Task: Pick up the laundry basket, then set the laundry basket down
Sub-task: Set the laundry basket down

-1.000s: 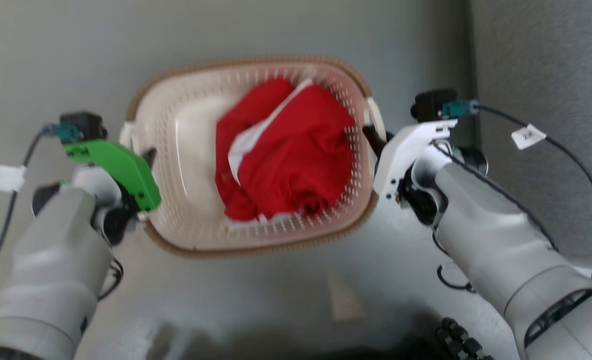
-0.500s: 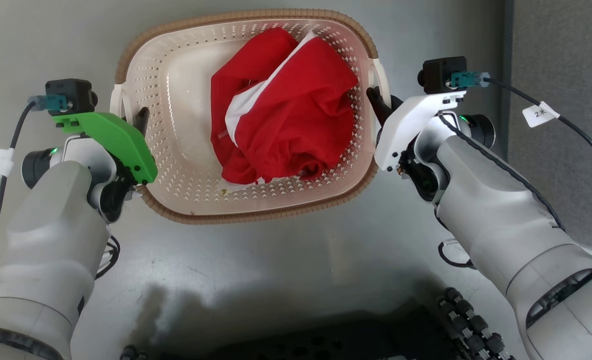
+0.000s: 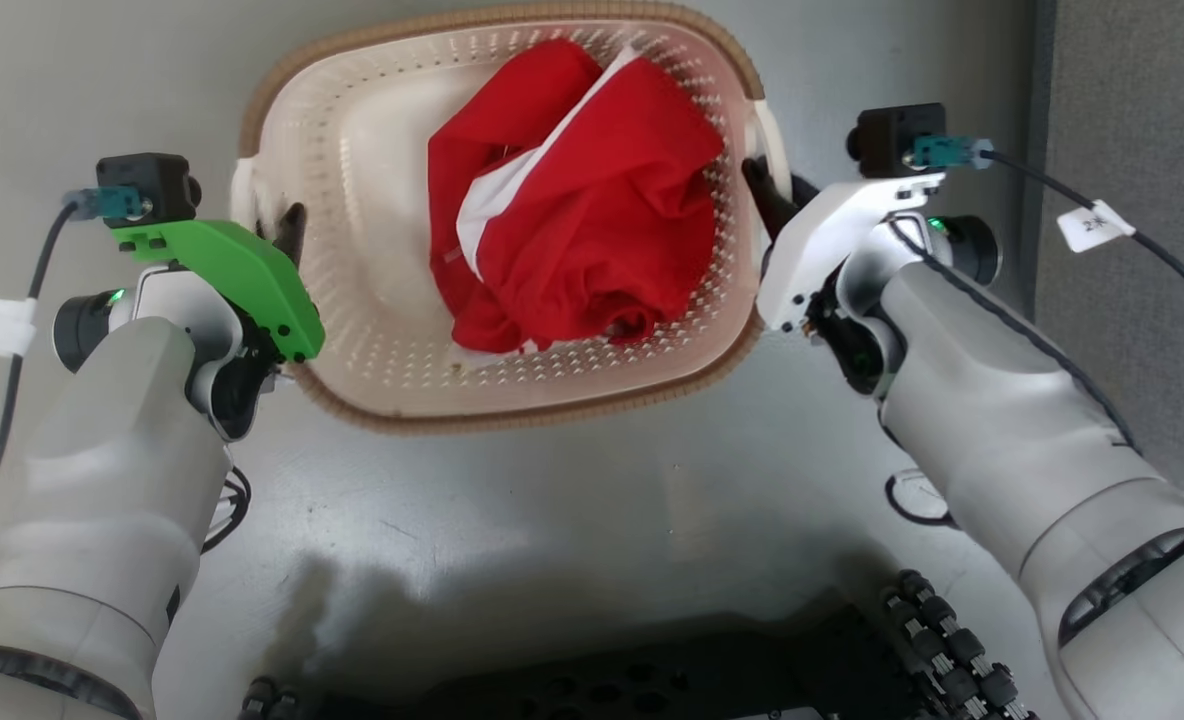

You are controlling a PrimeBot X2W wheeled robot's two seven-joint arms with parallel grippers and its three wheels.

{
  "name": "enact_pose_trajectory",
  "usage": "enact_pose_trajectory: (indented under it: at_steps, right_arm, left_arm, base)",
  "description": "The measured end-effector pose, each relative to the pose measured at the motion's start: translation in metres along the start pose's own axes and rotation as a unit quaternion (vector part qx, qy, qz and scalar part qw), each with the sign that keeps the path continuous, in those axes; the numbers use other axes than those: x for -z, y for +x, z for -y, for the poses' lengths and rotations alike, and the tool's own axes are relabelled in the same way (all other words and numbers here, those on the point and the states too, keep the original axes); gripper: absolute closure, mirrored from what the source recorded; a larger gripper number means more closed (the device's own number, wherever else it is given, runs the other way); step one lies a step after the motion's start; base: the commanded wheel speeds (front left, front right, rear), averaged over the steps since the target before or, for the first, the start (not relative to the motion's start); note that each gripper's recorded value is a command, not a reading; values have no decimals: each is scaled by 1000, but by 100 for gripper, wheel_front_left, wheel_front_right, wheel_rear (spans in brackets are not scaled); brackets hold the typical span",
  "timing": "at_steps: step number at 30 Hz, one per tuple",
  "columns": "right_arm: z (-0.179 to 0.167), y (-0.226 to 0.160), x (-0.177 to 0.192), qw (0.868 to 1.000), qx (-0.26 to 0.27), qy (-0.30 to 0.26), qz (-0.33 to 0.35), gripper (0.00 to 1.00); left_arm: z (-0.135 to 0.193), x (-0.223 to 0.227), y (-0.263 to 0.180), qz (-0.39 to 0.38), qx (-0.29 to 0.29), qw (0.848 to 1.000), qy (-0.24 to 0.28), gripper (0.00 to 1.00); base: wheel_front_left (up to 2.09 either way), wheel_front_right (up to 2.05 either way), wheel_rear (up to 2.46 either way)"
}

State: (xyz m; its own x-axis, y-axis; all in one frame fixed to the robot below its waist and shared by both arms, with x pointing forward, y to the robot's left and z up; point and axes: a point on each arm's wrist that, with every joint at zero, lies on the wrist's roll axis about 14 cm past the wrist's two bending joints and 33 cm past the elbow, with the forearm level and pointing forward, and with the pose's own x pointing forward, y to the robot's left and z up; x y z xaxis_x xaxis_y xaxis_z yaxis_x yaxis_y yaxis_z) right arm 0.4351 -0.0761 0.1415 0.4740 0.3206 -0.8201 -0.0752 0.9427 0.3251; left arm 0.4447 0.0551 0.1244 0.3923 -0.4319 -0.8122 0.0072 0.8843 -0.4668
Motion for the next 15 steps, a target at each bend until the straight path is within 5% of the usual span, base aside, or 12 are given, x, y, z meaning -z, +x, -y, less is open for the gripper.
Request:
enact_pose_trajectory:
  at_steps: [1, 15]
  right_arm:
    - [2, 0, -2, 1000, 1, -2, 3, 0]
    - [1, -1, -15, 999, -9, -23, 27, 0]
  left_arm:
    - [0, -1, 0, 1, 0, 1000, -3, 0]
    - [-3, -24, -11, 51, -4, 999, 12, 0]
  base:
    - [0, 0, 0]
    - [0, 0, 0]
